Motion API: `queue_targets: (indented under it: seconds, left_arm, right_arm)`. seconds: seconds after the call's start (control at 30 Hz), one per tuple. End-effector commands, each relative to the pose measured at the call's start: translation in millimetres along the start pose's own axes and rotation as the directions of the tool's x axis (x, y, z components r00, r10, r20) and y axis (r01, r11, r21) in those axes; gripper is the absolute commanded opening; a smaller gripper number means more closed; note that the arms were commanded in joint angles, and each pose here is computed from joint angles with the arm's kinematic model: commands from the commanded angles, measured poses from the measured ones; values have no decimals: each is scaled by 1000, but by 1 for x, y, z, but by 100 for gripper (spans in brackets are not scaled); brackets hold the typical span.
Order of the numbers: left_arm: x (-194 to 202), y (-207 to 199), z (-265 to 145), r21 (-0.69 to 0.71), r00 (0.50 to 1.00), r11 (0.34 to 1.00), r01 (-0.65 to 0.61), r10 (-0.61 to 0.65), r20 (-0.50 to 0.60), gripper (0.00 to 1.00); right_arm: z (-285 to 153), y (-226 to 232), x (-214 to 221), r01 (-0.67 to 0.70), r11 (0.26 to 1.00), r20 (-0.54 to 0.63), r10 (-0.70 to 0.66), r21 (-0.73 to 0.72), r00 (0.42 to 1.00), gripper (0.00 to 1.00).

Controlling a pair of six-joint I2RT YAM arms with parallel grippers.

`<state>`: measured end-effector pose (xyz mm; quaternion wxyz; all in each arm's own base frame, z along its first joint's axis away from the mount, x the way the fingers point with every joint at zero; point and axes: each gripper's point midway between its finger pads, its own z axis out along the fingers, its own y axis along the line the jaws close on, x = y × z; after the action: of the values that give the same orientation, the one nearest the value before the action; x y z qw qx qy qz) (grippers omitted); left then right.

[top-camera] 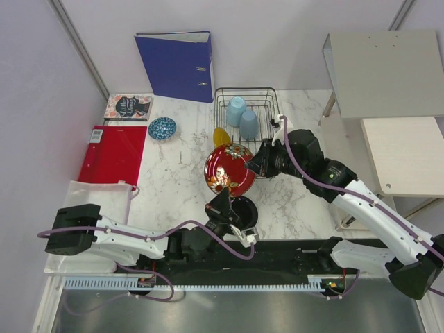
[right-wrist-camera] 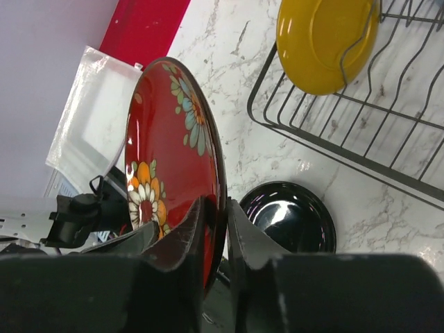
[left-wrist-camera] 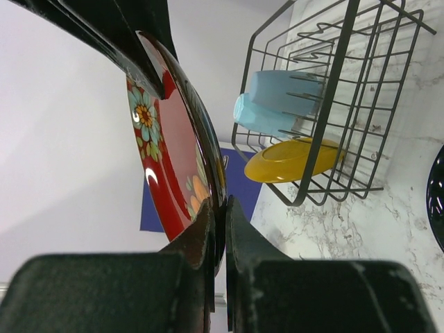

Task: Unload the mixed dishes from the dish rack
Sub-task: Pick up the plate from the dish rack, then place the plate at the center of the board.

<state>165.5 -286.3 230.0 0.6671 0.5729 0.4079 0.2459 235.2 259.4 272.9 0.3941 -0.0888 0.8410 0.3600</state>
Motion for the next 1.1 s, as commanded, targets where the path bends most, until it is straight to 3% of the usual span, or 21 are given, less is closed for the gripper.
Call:
queue_targets:
  seconds: [0.0, 0.03, 0.1, 0.17, 0.2, 0.27, 0.3, 0.33, 0.4, 0.43, 0.5, 0.53, 0.57, 0.6, 0.63, 0.7, 0.73, 0.83, 1.07]
  left_arm:
    - [-21, 33, 2, -71, 984, 982, 175, -171, 60, 2]
    - [-20, 37, 1, -78, 979, 977, 198, -193, 63, 2]
    - [-20, 48, 1, -98, 968, 963, 250, -245, 59, 2]
    - [-16, 62, 1, -121, 944, 936, 331, -329, 40, 20]
    - [-14, 66, 1, -124, 932, 924, 361, -360, 32, 43]
    - [-5, 79, 1, -133, 882, 874, 467, -472, 0, 66]
    - [0, 82, 0, -133, 862, 856, 500, -506, -15, 86]
    - [5, 84, 1, -145, 797, 790, 595, -604, -22, 99]
    - [18, 98, -3, -144, 733, 733, 665, -677, -59, 99]
    - [27, 112, 0, -193, 601, 598, 778, -798, -50, 99]
    - [47, 114, -6, -191, 516, 523, 830, -852, -92, 99]
    - [65, 125, -5, -258, 381, 387, 885, -921, -75, 99]
    - [71, 127, -5, -255, 324, 331, 909, -943, -69, 99]
    - [82, 125, -11, -277, 229, 242, 930, -970, -76, 99]
    - [105, 130, -10, -344, 178, 193, 919, -981, -73, 99]
    - [111, 129, -9, -339, 57, 79, 937, -995, -76, 99]
    - [130, 127, -10, -390, 29, 65, 919, -995, -100, 99]
    - [135, 102, 1, -365, -95, -18, 931, -976, -196, 99]
    - [154, 67, 18, -412, -354, -227, 882, -897, -263, 99]
  right_arm:
    - [-2, 1, -3, 18, 1000, 22, -18, -17, 1000, 12]
    - [-4, 1, -3, 20, 1000, 27, -19, -15, 999, 1]
    - [-6, -4, -2, 19, 1000, 34, -19, 4, 999, 0]
    - [-13, -9, -7, 19, 999, 70, -22, 36, 997, 0]
    - [-17, -12, -9, 19, 998, 86, -24, 53, 996, 0]
    - [-27, -15, -13, 13, 997, 113, -21, 73, 993, 0]
    - [-30, -19, -16, 8, 995, 134, -21, 97, 991, 0]
    - [-36, -18, -18, 5, 996, 150, -19, 94, 988, 0]
    - [-39, -24, -14, -9, 993, 154, -10, 118, 988, 0]
    - [-43, -25, -12, -11, 993, 159, -8, 117, 987, 0]
    - [-40, -33, -1, -29, 991, 139, 11, 131, 990, 0]
    - [-41, -33, 4, -36, 992, 134, 19, 123, 991, 0]
    - [-38, -38, 14, -41, 991, 112, 27, 129, 993, 0]
    - [-37, -39, 18, -56, 991, 106, 43, 123, 993, 0]
    - [-37, -37, 24, -64, 993, 97, 55, 100, 994, 0]
    - [-32, -44, 37, -88, 991, 84, 80, 100, 993, 0]
    - [-32, -41, 43, -94, 993, 69, 89, 73, 994, 0]
    - [-29, -44, 55, -110, 993, 63, 107, 48, 992, 0]
    - [-28, -28, 74, -107, 991, 4, 108, -82, 994, 0]
